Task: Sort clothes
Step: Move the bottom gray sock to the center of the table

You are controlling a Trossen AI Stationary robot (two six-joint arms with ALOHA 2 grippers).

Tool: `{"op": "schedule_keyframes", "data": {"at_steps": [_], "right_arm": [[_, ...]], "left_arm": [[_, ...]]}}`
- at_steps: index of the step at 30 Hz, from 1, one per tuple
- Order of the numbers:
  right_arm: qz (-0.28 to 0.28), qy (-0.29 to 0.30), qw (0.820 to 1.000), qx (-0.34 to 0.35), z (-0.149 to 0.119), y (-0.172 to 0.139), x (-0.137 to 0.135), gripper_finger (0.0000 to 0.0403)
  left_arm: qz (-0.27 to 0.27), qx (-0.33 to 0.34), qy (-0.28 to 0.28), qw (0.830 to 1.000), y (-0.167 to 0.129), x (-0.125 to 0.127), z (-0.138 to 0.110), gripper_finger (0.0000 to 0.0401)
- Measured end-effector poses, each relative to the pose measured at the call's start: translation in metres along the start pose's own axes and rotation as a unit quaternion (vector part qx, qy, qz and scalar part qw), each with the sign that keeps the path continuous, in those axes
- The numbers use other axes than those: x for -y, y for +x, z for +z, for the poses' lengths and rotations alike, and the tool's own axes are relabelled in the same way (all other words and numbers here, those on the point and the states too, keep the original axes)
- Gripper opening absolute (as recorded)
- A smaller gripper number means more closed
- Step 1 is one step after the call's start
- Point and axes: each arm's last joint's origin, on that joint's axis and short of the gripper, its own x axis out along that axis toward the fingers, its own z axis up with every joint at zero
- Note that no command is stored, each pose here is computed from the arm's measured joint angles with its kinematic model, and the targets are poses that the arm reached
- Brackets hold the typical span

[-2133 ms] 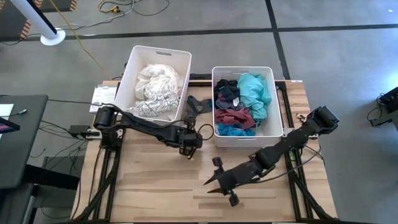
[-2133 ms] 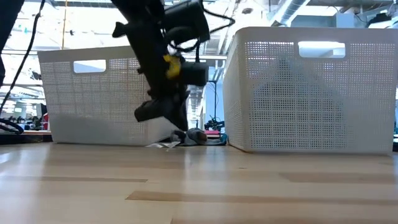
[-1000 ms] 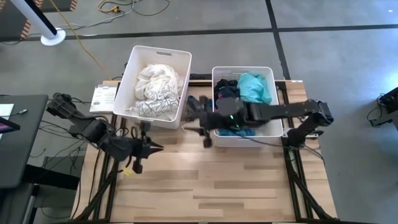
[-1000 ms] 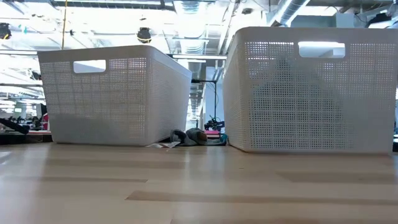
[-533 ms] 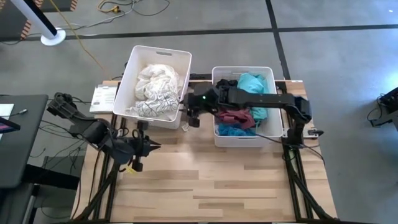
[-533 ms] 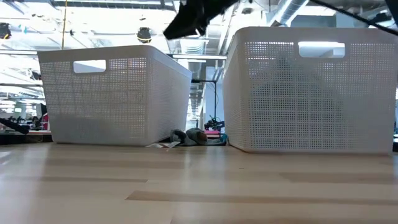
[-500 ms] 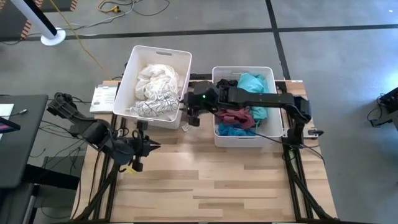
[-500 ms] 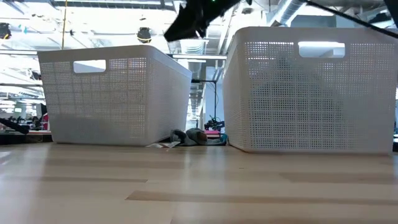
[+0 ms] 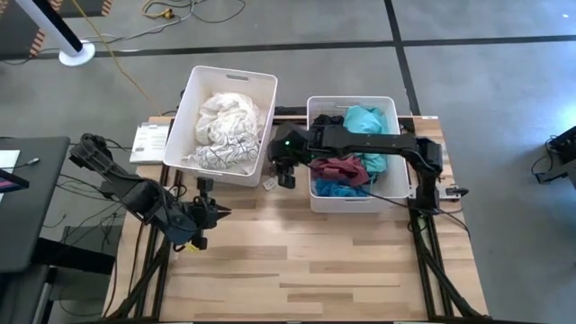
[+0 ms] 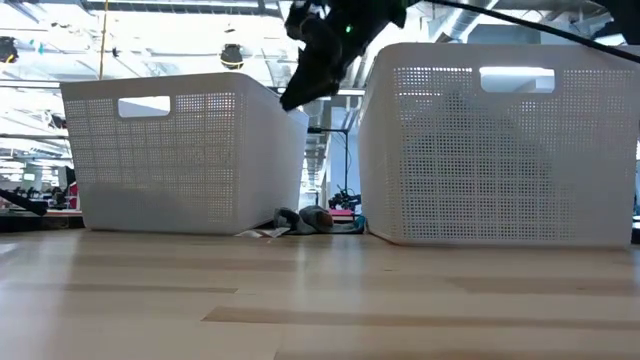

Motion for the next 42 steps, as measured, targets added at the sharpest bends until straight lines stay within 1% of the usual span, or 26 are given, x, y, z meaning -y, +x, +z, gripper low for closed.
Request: {"op": "schedule_keyframes", "data": {"at_steps": [6, 9, 12, 17, 19, 22, 26, 29, 32, 34, 36, 40, 42], "right_arm": [[-0.013, 0.010, 0.999, -0.040, -0.012, 0.034, 0.009, 0.0159], [-0.014, 0.017, 0.997, -0.075, -0.020, 0.049, 0.016, 0.0159], [-0.019, 0.026, 0.995, -0.094, -0.026, 0.055, 0.026, 0.0159], [-0.035, 0.042, 0.993, -0.102, -0.032, 0.055, 0.049, 0.0162], [-0.038, 0.039, 0.992, -0.112, -0.036, 0.055, 0.055, 0.0175], [-0.039, 0.032, 0.992, -0.113, -0.036, 0.053, 0.058, 0.0216], [-0.043, 0.050, 0.991, -0.115, -0.039, 0.055, 0.062, 0.0274], [-0.045, 0.065, 0.989, -0.127, -0.044, 0.060, 0.067, 0.0299], [-0.041, 0.067, 0.986, -0.145, -0.053, 0.075, 0.067, 0.0308], [-0.035, 0.071, 0.981, -0.176, -0.064, 0.085, 0.067, 0.0309], [-0.031, 0.070, 0.980, -0.185, -0.070, 0.094, 0.066, 0.0310], [-0.034, 0.070, 0.977, -0.197, -0.076, 0.101, 0.068, 0.0310], [-0.045, 0.065, 0.977, -0.199, -0.076, 0.102, 0.069, 0.0310]], "left_arm": [[0.002, 0.010, -0.002, 1.000, 0.001, 0.000, 0.002, 0.0028], [0.002, 0.011, -0.004, 1.000, 0.001, 0.000, 0.002, 0.0028], [0.002, 0.011, -0.006, 1.000, 0.001, 0.000, 0.002, 0.0028], [0.002, 0.009, -0.007, 1.000, 0.001, 0.000, 0.002, 0.0028], [0.002, 0.010, -0.007, 1.000, 0.001, 0.000, 0.002, 0.0028], [0.002, 0.010, -0.006, 1.000, 0.001, 0.000, 0.002, 0.0028], [0.002, 0.010, -0.005, 1.000, 0.001, 0.000, 0.002, 0.0028], [0.001, 0.011, -0.005, 1.000, 0.001, 0.000, 0.002, 0.0028], [0.001, 0.011, -0.007, 1.000, 0.001, 0.000, 0.002, 0.0028], [0.001, 0.011, -0.008, 1.000, 0.001, 0.000, 0.002, 0.0028], [0.001, 0.011, -0.009, 1.000, 0.001, 0.000, 0.002, 0.0028], [0.001, 0.009, -0.008, 1.000, 0.002, 0.001, 0.001, 0.0028], [0.001, 0.009, -0.006, 1.000, 0.004, 0.003, -0.001, 0.0028]]}}
